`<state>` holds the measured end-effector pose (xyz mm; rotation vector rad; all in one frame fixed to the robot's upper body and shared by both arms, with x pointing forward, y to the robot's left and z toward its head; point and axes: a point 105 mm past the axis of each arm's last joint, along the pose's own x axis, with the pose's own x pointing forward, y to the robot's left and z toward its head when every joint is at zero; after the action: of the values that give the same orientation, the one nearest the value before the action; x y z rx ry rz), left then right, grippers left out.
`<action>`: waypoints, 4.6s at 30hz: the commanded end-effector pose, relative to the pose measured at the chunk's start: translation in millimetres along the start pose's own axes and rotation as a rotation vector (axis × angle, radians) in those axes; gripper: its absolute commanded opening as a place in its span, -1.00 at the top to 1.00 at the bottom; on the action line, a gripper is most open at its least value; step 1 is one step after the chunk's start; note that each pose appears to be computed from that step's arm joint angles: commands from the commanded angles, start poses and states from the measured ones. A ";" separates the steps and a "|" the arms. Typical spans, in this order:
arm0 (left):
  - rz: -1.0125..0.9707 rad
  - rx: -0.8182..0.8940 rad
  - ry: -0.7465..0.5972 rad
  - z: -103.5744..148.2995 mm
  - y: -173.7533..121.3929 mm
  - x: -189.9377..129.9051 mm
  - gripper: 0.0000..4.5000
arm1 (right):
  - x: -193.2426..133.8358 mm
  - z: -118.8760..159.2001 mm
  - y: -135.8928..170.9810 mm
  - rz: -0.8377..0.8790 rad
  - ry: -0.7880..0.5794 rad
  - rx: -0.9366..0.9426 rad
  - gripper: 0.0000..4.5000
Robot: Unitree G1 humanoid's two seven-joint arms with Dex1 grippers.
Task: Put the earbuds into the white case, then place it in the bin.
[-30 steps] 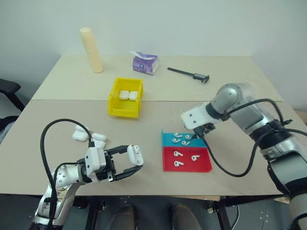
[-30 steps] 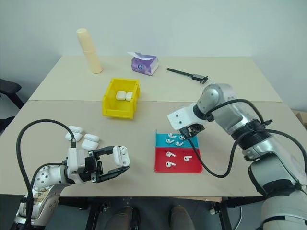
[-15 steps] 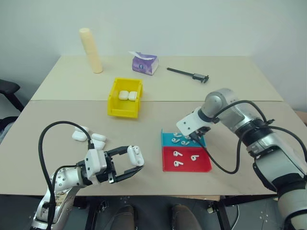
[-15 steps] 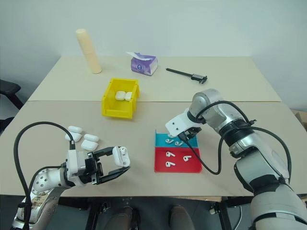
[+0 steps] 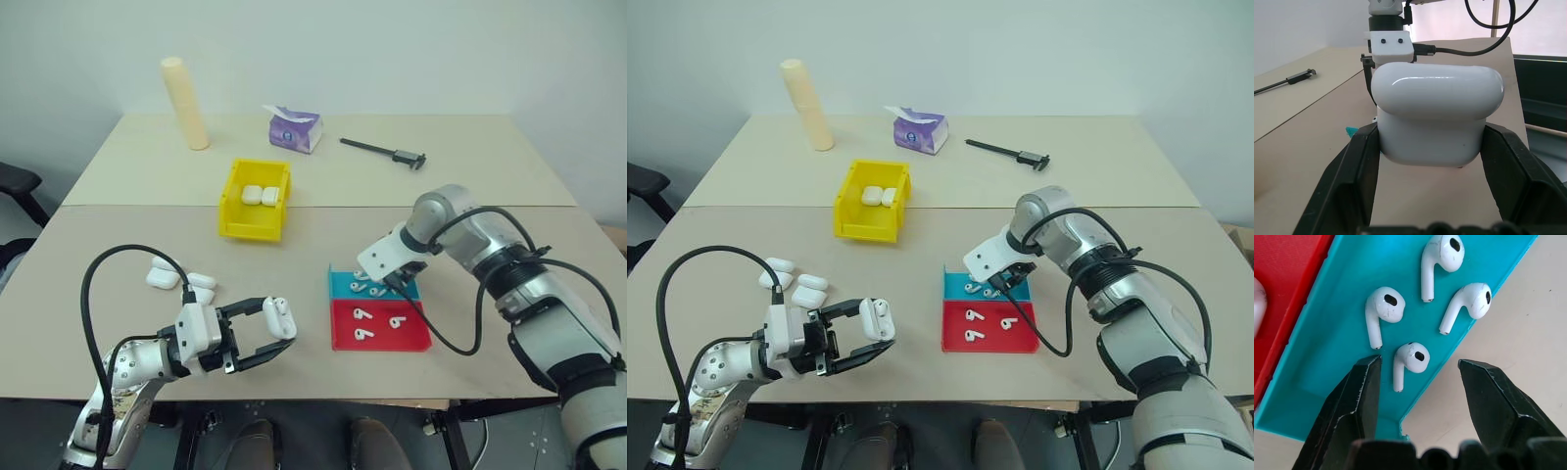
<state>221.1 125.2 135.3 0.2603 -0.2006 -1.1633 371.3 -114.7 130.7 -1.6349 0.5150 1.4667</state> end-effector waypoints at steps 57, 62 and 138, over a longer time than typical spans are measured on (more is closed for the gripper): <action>-0.007 0.051 0.007 0.8 -1.3 3.2 -0.23 | 0.4 1.9 7.2 0.000 -0.006 -0.029 0.34; -0.007 0.053 0.006 0.5 -1.7 3.0 -0.23 | 1.2 1.9 7.0 -0.004 -0.010 -0.024 0.34; -0.248 0.026 -0.335 89.5 30.8 72.5 -0.23 | -171.0 123.2 60.0 -0.476 -1.619 0.838 0.51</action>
<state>255.6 61.0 221.0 0.1047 -0.4438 -1.4368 216.5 -90.2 275.2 0.3031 -0.1775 1.3820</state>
